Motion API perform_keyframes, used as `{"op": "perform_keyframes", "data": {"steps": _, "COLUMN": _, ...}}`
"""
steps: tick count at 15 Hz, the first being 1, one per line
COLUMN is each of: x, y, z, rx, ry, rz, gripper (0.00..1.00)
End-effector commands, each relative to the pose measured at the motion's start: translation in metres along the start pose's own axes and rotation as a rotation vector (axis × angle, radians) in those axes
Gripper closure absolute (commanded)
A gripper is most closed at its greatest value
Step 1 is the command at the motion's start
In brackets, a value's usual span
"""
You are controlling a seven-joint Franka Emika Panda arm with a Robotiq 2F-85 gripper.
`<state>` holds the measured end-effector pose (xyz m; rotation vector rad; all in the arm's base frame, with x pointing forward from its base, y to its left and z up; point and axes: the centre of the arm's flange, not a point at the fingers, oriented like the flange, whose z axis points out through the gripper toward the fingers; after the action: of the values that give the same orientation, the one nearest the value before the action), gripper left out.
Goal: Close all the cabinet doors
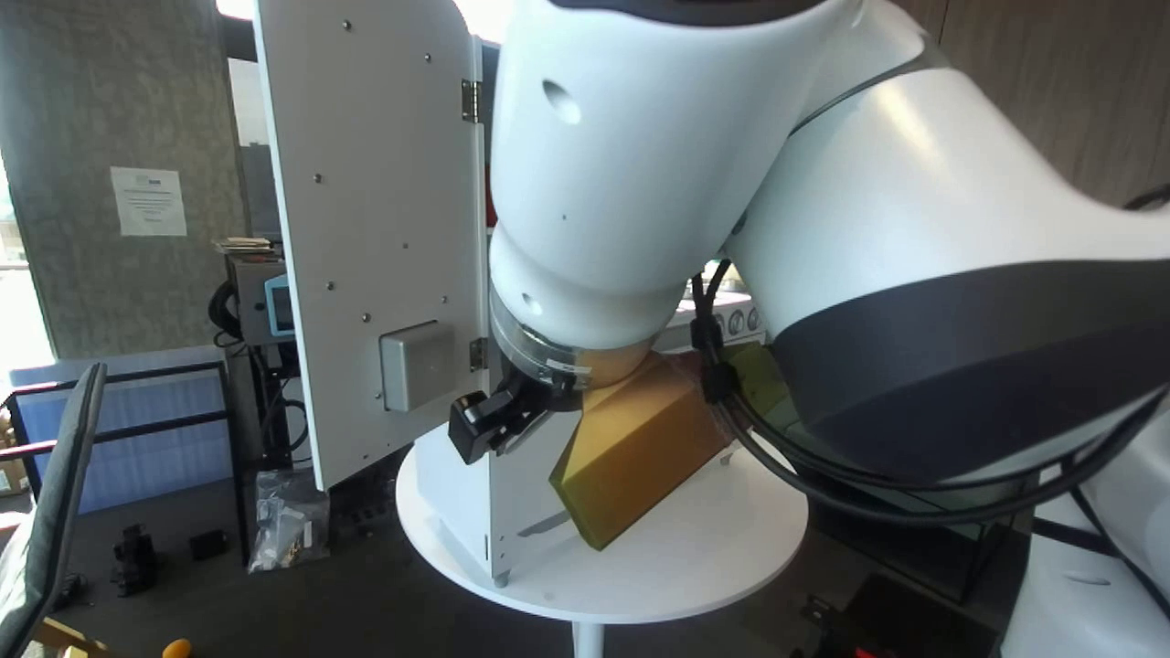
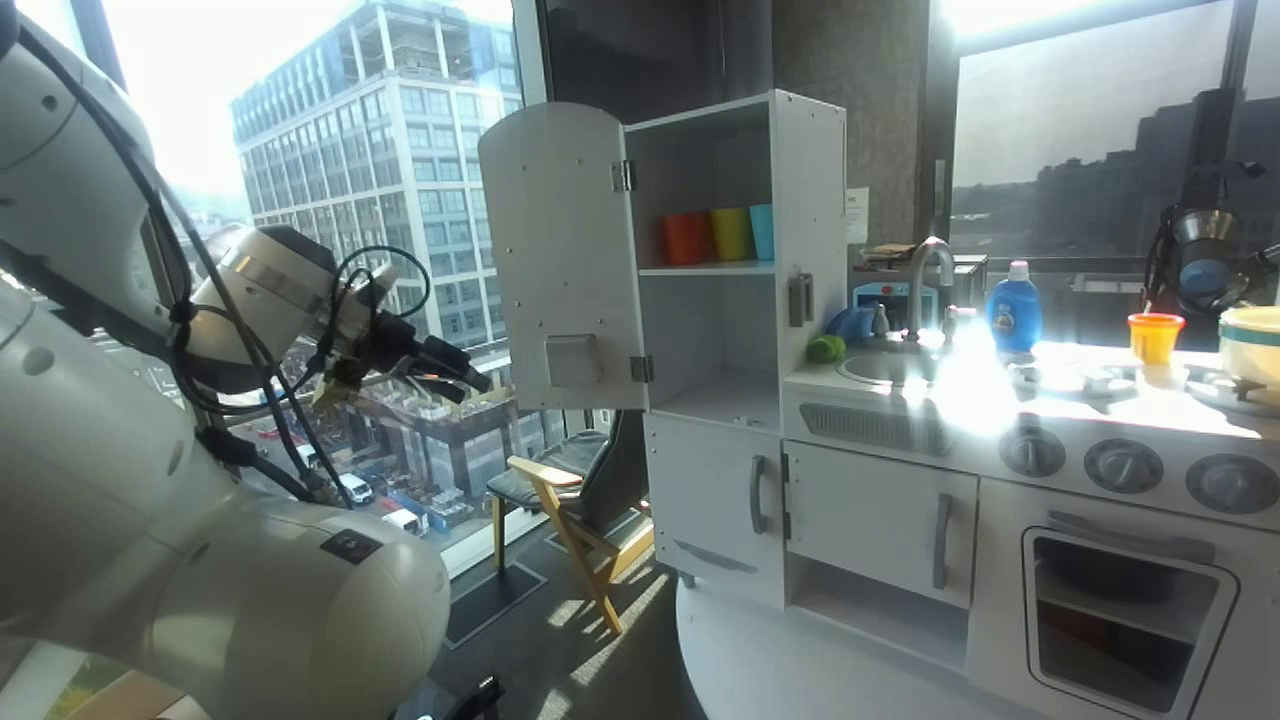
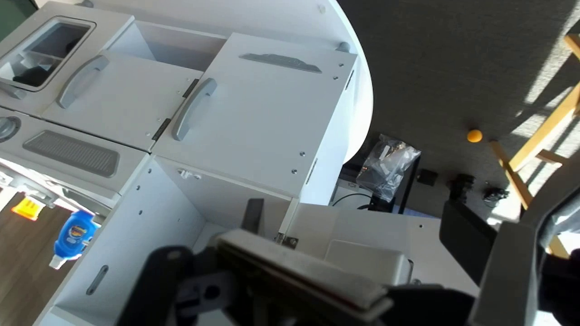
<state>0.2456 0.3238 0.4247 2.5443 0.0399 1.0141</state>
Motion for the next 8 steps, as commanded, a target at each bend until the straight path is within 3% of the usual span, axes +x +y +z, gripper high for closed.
{"op": "perform_keyframes", "data": {"steps": 1, "x": 0.039, "y": -0.041, "z": -0.023, "rx": 0.100, "ry": 0.054, "rz": 0.053, "gripper": 0.00}}
{"op": "perform_keyframes", "data": {"steps": 8, "x": 0.106, "y": -0.087, "z": -0.047, "rx": 0.162, "ry": 0.179, "rz": 0.227, "gripper": 0.00}}
